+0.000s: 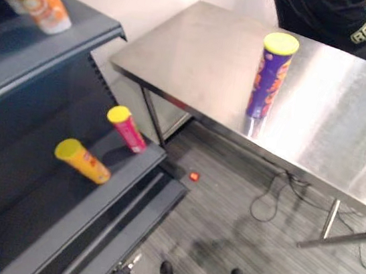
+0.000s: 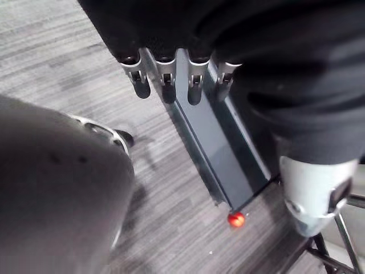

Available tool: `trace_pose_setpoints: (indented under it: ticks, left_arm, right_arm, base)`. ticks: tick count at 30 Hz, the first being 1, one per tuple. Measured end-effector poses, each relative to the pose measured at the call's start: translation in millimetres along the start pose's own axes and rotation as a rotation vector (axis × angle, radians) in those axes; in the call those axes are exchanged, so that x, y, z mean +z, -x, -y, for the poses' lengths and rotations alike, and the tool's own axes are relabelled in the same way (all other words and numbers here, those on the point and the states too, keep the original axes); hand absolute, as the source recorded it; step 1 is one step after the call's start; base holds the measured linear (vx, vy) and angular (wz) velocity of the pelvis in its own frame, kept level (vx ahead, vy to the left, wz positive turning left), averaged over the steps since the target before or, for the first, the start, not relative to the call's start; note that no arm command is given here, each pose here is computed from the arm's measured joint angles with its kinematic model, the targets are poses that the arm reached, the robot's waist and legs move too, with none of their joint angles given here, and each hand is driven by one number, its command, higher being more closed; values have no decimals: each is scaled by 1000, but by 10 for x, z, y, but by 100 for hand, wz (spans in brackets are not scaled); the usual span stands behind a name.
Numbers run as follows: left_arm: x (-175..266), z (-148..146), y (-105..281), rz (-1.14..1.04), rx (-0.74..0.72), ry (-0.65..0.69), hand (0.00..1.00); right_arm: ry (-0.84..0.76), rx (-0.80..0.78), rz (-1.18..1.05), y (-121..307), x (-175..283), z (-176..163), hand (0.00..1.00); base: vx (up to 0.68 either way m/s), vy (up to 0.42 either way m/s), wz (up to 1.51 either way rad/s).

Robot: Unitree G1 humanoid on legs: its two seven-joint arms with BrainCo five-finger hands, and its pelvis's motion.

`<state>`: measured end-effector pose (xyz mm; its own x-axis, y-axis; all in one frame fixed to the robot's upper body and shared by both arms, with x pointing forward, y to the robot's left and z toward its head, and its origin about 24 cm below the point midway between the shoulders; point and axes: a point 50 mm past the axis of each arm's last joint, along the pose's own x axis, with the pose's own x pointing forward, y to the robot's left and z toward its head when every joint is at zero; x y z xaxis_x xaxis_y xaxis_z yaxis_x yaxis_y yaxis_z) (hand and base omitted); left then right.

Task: Put the gum and the chips on the shelf.

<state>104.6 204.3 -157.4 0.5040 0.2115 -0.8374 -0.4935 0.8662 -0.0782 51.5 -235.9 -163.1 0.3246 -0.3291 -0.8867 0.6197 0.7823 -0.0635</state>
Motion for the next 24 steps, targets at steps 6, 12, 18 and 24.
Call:
trace_pose_setpoints:
  ticks: [6,12,18,24]
  left_arm:
    - [-18,18,2,-6,-3,-4,0]
    - [-105,-18,18,-42,10,-23,0]
    - [-125,-63,24,-54,22,-60,0]
    - [-255,-153,78,-90,40,-75,0]
  right_arm:
    - [-42,39,-2,-3,-10,-128,0]
    - [-93,23,-14,-13,-13,-103,0]
    - [-308,-40,-65,12,-160,-8,0]
    - [-588,-193,-1,11,-45,355,0]
  base:
    - [122,113,-34]
    - [8,21,-70]
    - [-87,1,-37]
    - [-39,-58,-9]
